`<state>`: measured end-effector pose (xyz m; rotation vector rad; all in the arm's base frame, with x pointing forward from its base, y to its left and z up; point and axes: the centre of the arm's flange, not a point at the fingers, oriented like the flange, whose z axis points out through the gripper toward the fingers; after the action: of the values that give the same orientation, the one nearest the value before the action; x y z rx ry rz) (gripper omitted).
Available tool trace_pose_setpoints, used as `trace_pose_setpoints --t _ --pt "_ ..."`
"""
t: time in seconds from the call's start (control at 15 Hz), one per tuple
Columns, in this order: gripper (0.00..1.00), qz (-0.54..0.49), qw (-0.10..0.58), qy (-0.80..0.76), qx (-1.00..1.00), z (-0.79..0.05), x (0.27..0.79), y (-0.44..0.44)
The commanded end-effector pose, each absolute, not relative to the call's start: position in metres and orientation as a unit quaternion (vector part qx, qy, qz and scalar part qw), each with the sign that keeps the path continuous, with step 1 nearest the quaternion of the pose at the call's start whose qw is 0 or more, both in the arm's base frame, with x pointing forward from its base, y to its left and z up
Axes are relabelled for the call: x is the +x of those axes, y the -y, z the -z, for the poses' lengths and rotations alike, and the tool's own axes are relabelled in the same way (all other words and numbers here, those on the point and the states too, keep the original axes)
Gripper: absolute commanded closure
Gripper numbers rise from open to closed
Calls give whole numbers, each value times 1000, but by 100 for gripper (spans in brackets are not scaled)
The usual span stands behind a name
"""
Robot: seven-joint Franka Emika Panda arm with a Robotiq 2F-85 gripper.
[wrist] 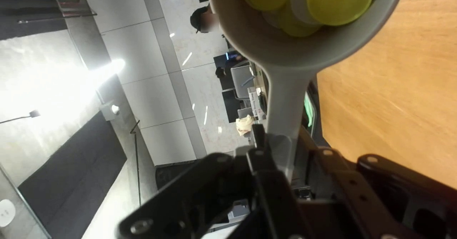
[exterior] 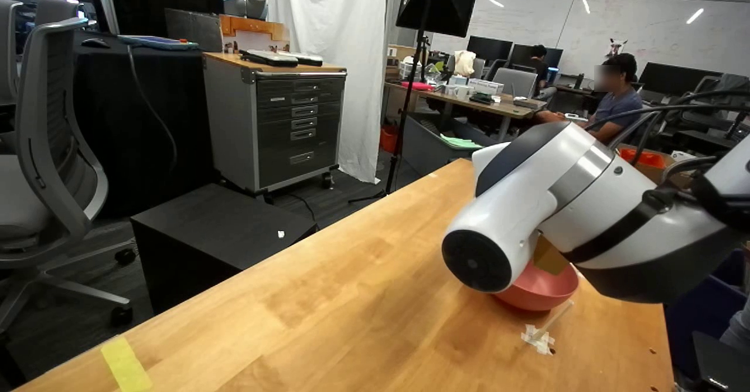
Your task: Pour the contents of the pot into the bowl
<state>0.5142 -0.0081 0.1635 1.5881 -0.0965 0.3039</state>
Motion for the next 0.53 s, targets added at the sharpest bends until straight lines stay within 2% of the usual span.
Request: trace_pose_setpoints --t 0.0,0.47 --pt "92 -160 722 31 672 -158 511 4" --pt "92 -176 744 14 644 -146 507 -2"
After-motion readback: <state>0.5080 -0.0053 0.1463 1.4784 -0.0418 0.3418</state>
